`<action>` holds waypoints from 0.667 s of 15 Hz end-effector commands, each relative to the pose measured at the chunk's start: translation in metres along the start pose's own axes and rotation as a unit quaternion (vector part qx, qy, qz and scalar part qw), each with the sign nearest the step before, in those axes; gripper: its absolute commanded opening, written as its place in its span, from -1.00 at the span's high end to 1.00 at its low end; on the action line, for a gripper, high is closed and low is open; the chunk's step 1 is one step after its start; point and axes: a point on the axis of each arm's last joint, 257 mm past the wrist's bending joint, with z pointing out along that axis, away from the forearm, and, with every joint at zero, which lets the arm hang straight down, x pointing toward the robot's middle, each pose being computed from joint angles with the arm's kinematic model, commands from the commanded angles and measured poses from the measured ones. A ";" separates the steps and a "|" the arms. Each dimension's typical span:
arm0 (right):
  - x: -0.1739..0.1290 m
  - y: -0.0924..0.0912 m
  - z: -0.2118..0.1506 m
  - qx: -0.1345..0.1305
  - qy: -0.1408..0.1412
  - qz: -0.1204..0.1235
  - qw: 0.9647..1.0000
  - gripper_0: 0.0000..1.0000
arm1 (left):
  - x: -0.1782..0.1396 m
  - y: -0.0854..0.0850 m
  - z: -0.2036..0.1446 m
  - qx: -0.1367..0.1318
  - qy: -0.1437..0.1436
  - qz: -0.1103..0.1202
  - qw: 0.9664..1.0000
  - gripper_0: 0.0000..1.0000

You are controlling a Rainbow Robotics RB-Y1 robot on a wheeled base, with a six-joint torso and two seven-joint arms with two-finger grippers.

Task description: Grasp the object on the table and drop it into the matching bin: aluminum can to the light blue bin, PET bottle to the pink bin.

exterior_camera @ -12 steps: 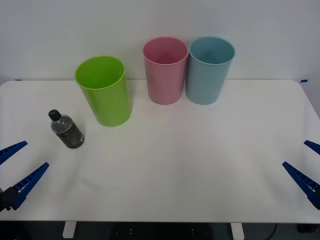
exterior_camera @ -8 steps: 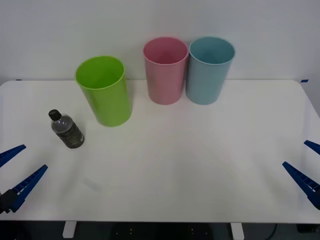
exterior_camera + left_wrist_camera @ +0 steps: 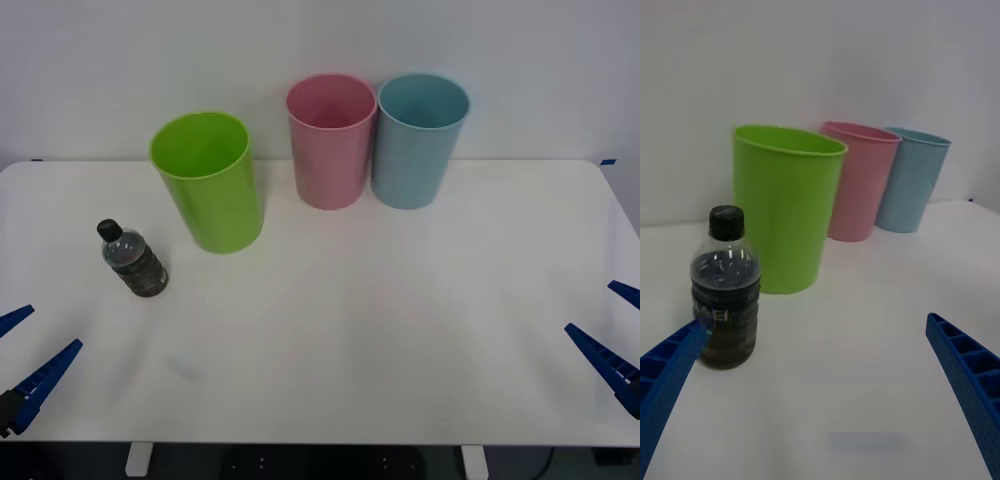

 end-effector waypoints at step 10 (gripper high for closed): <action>0.000 0.000 0.000 0.000 0.000 0.000 1.000 -1.00 | 0.060 0.033 0.010 -0.105 0.068 0.057 0.991 -1.00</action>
